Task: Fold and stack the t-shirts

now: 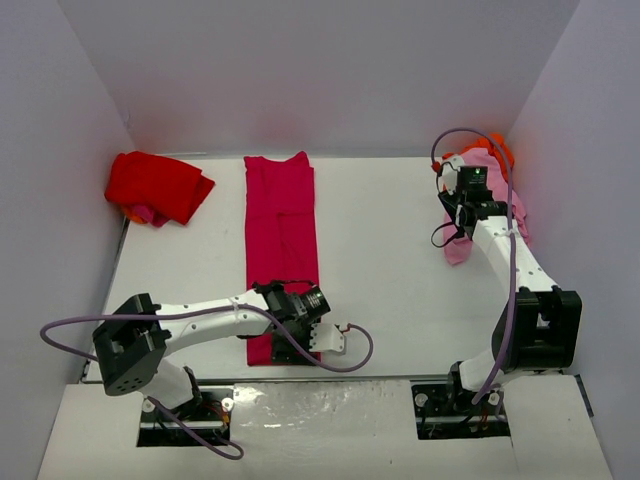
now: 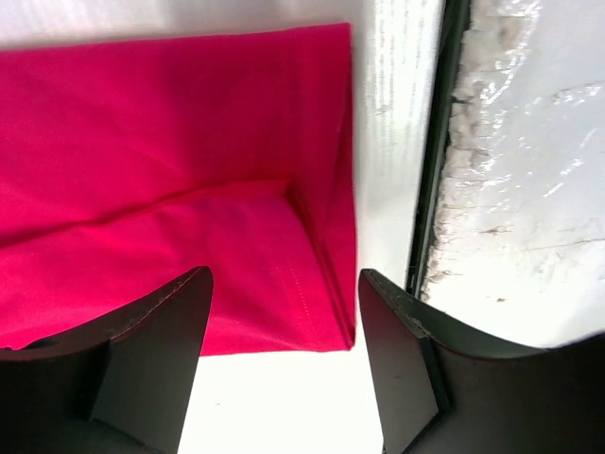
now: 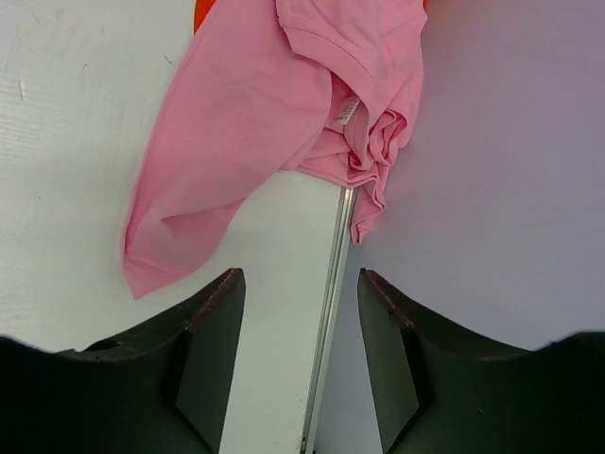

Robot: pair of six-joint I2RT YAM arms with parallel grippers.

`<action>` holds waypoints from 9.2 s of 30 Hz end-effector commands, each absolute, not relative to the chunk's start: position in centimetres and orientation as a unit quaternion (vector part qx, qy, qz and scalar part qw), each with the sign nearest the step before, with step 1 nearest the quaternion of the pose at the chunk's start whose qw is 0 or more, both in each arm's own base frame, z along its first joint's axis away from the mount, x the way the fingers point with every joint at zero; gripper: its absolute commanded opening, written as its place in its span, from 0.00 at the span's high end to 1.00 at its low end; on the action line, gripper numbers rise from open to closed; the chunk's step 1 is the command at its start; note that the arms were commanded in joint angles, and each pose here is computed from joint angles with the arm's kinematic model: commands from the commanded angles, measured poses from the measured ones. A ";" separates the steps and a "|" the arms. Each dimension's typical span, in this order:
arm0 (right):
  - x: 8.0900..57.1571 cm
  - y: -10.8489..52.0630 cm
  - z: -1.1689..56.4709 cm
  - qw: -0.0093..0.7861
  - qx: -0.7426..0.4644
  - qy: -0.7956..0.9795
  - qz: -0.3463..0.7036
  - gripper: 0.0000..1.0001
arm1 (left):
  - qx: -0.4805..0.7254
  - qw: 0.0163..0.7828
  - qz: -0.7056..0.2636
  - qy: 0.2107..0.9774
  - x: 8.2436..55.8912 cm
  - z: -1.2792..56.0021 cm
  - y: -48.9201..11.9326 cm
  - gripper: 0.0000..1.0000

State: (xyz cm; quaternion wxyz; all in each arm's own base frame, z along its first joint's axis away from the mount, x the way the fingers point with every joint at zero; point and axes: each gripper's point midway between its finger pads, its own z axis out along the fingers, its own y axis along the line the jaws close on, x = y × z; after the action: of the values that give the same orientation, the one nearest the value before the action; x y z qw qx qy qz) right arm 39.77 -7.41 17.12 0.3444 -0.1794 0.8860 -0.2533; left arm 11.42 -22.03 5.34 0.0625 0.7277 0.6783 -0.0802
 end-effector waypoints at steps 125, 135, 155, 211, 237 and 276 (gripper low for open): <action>37.8 14.2 6.2 0.102 -0.496 0.856 0.106 1.00 | 0.684 0.185 0.054 0.703 52.2 11.1 -18.5 0.56; 37.3 14.5 7.5 0.116 -0.490 0.858 0.103 1.00 | 0.614 0.271 0.069 0.739 54.0 16.9 -15.2 0.03; 36.5 16.5 9.6 0.140 -0.498 0.847 0.119 1.00 | 0.604 0.277 0.025 0.747 52.2 18.6 -14.9 0.08; 42.9 7.9 7.7 0.166 -0.369 0.914 0.030 1.00 | 0.652 0.226 -0.008 0.724 52.1 14.0 -13.6 1.00; 43.1 9.2 6.7 0.156 -0.382 0.911 0.024 1.00 | 0.547 0.304 0.061 0.778 59.3 12.9 -9.6 0.39; 46.8 0.1 7.4 0.183 -0.255 0.942 -0.122 1.00 | 0.720 0.201 -0.004 0.665 51.7 9.7 -20.9 0.60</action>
State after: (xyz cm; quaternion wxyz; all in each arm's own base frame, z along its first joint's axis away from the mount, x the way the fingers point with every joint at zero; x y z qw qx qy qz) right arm 45.86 0.65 6.68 0.1697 -0.2667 0.9431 -0.1035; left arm 50.39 -21.80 6.54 0.1759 0.7089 0.6822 -0.0334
